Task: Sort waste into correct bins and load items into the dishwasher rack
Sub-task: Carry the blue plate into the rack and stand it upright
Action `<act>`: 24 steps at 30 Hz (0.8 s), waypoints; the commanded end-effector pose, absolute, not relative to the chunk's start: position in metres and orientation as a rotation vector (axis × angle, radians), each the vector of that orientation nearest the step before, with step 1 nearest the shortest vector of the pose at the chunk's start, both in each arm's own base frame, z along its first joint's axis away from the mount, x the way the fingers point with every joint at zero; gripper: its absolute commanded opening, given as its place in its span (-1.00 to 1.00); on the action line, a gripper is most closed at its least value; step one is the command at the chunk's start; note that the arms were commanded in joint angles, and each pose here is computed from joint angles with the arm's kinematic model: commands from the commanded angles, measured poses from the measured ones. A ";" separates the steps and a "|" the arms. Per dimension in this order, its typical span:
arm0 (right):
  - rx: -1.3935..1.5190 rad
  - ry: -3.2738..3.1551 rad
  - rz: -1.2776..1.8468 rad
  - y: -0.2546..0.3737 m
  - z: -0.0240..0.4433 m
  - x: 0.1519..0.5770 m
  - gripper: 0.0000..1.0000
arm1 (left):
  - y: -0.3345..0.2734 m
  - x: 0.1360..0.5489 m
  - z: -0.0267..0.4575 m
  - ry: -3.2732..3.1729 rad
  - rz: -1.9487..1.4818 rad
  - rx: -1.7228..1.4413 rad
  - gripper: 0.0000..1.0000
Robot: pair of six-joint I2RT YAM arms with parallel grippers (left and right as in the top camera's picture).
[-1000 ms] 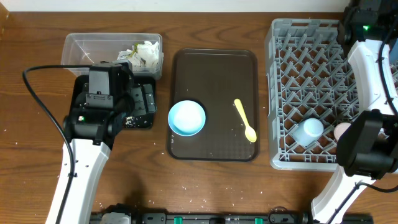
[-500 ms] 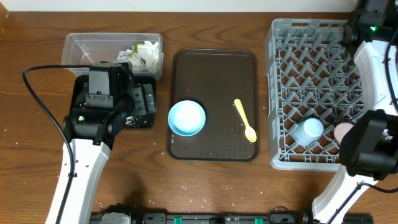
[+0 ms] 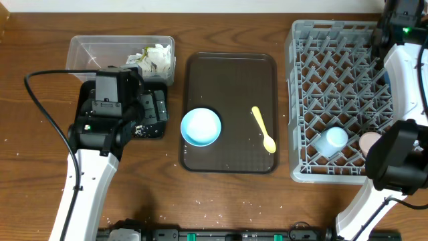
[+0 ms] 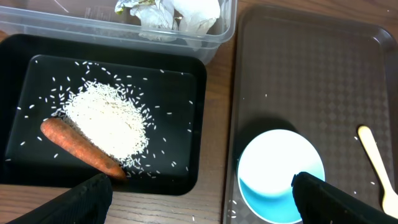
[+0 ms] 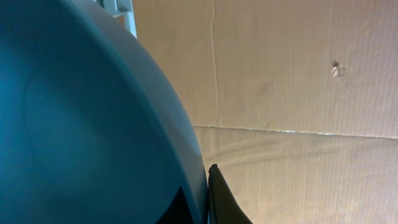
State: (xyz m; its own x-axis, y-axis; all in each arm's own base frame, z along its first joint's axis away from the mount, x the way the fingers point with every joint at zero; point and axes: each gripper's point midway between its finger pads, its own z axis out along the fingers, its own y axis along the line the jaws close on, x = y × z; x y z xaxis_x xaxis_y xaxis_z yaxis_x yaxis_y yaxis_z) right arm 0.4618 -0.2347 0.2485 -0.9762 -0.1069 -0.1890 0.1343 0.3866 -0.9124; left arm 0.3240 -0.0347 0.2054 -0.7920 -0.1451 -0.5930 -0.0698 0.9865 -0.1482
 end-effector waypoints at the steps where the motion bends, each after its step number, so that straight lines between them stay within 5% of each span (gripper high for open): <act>1: -0.038 2.465 -1.462 -0.212 0.223 0.478 -0.97 | -0.031 0.328 0.214 2.465 -0.141 -0.156 0.90; 4: -0.079 2.454 -1.425 -0.192 0.221 0.486 -0.80 | -0.031 0.328 0.214 2.464 -0.141 -0.156 0.90; 7: -0.146 2.436 -1.404 -0.166 0.221 0.495 -0.08 | -0.031 0.328 0.214 2.464 -0.141 -0.156 0.90; 11: -0.229 2.406 -1.370 -0.131 0.221 0.506 0.41 | -0.031 0.328 0.214 2.464 -0.141 -0.156 0.90; 24: -0.267 2.274 -1.031 -0.055 0.260 0.522 0.99 | -0.031 0.328 0.214 2.464 -0.141 -0.156 0.90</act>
